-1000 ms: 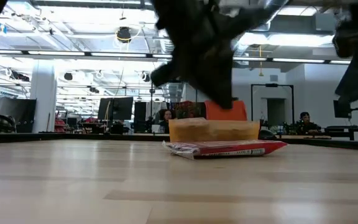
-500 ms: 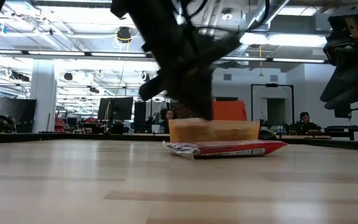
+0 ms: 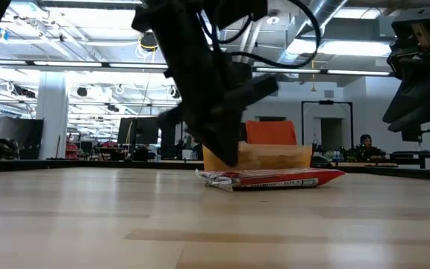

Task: Sort popcorn bags into baskets
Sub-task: Put the red popcorn bag into the orange bin

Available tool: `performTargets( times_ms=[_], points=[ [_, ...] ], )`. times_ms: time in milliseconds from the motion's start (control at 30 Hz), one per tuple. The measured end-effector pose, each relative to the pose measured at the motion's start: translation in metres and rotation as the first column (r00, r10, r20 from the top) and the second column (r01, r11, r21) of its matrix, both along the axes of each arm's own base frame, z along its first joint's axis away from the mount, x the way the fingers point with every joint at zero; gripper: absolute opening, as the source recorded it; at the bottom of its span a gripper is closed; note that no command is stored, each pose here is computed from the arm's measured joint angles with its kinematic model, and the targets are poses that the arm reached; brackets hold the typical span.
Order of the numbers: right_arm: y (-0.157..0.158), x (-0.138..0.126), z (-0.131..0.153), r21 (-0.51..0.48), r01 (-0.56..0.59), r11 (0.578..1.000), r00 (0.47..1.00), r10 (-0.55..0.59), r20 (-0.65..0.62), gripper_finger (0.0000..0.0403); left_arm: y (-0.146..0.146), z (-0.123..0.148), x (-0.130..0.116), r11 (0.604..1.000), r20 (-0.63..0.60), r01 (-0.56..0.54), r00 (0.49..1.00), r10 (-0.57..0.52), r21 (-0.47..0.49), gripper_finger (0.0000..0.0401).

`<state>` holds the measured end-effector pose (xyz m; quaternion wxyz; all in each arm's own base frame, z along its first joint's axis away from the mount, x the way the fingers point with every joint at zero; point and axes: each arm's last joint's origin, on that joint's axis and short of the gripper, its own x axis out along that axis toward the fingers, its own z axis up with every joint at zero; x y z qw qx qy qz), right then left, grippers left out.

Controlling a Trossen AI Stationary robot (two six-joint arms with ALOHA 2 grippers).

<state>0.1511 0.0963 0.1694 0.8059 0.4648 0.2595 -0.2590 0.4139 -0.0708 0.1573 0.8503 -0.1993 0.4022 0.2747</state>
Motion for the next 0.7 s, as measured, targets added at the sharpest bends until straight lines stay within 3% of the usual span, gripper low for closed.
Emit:
performTargets(
  times_ms=[200, 367, 567, 700],
  points=[
    [0.000, 0.000, 0.000, 0.001, -0.006, 1.000, 1.000, 0.006, -0.002, 0.0097, -0.006, -0.018, 0.001, 0.998, -0.030, -0.044, 0.999, 0.042, -0.048, 0.0000],
    [0.007, 0.002, 0.000, 0.034, -0.039, 0.999, 0.999, 0.039, 0.015, 0.0111, -0.014, -0.018, 0.003, 0.986, 0.032, -0.117, 0.992, 0.122, -0.123, 0.0000],
    [0.014, 0.010, -0.019, 0.017, -0.004, 1.000, 0.999, 0.004, -0.040, 0.0192, -0.027, -0.023, 0.007, 0.944, 0.112, -0.213, 0.963, 0.247, -0.254, 0.0000],
    [0.019, 0.020, -0.035, 0.040, 0.065, 0.997, 0.997, -0.063, -0.035, 0.0249, -0.038, -0.034, 0.015, 0.909, 0.167, -0.206, 0.945, 0.281, -0.363, 0.0000]
  ],
)
